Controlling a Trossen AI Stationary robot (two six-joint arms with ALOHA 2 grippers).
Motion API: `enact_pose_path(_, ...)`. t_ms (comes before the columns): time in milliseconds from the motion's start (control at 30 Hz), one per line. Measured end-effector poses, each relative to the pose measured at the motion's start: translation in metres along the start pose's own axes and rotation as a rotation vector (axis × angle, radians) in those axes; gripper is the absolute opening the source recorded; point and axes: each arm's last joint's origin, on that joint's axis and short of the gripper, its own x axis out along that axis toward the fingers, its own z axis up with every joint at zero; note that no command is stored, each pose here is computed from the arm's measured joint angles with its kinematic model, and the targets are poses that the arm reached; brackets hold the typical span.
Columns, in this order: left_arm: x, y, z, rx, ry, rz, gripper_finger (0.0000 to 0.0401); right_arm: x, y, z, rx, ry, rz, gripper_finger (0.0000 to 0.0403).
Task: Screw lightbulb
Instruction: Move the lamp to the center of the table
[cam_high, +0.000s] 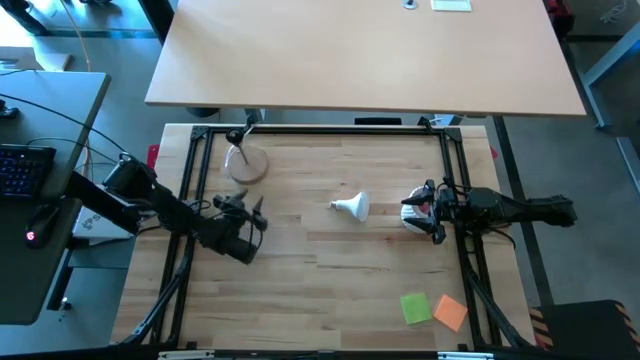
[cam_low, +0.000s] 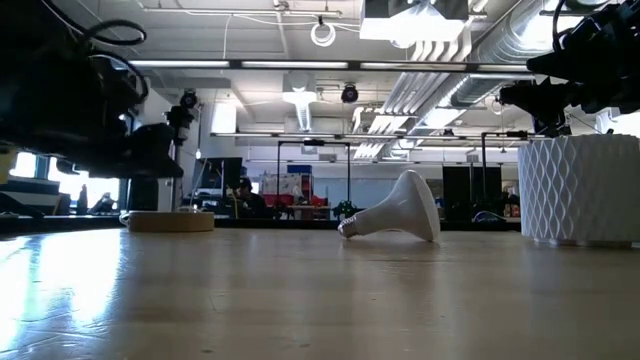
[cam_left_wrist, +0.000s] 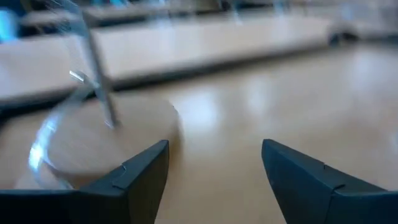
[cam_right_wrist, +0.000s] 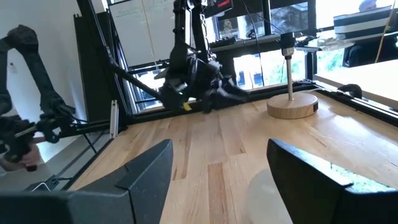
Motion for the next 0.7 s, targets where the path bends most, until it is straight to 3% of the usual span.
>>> enact_pose_path(167,0.017,0.021,-0.004,-0.118,-0.131,0.106,0.0252,0.000,0.000,0.000,0.000,0.000,0.000,0.0259)
enact_pose_path(433,0.040,0.030,0.002,-0.061,-0.180,0.264,0.0253,0.000,0.000,0.000,0.000,0.000,0.000,0.0259)
enact_pose_path(700,0.046,0.040,-0.001,-0.075,-0.167,0.318,0.0234,0.000,0.000,0.000,0.000,0.000,0.000,0.0259)
